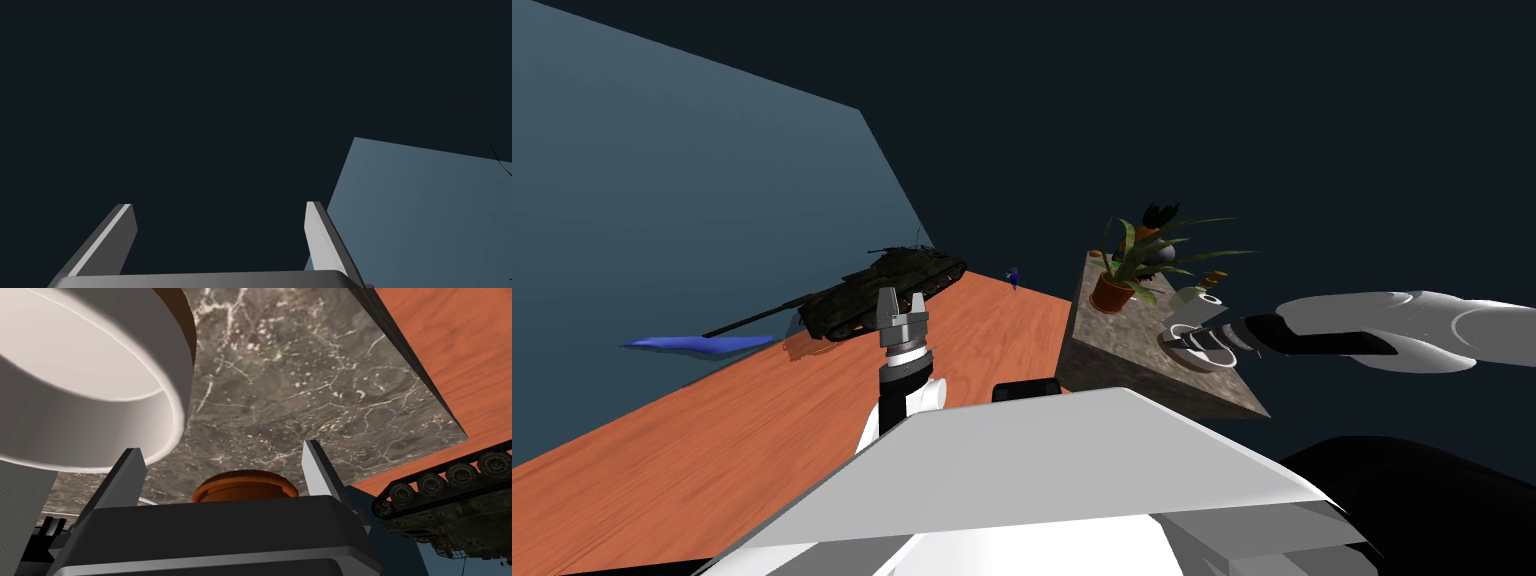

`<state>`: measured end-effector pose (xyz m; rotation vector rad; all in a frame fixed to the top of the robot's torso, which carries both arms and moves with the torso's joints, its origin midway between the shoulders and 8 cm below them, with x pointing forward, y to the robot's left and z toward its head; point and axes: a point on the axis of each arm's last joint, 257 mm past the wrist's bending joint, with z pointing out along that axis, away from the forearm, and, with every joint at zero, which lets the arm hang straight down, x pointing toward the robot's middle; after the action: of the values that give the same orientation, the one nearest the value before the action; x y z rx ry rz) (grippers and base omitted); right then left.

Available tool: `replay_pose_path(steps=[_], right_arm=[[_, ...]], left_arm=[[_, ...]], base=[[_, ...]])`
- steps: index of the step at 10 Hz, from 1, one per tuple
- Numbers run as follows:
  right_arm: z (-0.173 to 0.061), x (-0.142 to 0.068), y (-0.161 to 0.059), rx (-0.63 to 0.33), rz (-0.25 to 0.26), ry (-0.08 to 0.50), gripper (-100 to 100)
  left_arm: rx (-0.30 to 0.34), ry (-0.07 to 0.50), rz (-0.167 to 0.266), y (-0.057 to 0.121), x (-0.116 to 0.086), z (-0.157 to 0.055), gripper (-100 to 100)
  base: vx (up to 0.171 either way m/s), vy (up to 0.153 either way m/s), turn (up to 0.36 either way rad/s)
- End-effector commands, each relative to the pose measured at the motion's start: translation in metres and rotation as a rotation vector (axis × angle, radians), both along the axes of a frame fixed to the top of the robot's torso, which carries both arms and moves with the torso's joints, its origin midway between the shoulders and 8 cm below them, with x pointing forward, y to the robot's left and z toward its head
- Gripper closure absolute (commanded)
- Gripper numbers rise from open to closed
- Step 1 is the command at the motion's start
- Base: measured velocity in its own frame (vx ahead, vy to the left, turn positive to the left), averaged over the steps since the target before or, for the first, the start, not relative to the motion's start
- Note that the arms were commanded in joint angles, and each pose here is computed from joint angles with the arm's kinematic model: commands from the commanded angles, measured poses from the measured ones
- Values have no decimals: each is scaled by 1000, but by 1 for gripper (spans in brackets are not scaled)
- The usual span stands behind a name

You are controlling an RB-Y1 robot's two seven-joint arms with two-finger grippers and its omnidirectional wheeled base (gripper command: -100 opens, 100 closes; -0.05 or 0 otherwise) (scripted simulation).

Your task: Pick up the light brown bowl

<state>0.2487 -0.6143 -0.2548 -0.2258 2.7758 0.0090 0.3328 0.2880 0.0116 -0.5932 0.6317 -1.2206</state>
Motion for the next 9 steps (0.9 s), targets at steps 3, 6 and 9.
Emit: replay_pose_path(steps=[3,6,9], right_arm=[[-1,-11,-9,-36,23,51,-100],[-10,-38,-16,-33,-11,100,-100],[-9,-35,-15,-31,-9,94,0]], left_arm=[[0,0,0,0,0,0,0],[0,0,0,0,0,0,0],[0,0,0,0,0,0,0]], base=[[-12,-41,70],[1,1,-4],[0,0,0]])
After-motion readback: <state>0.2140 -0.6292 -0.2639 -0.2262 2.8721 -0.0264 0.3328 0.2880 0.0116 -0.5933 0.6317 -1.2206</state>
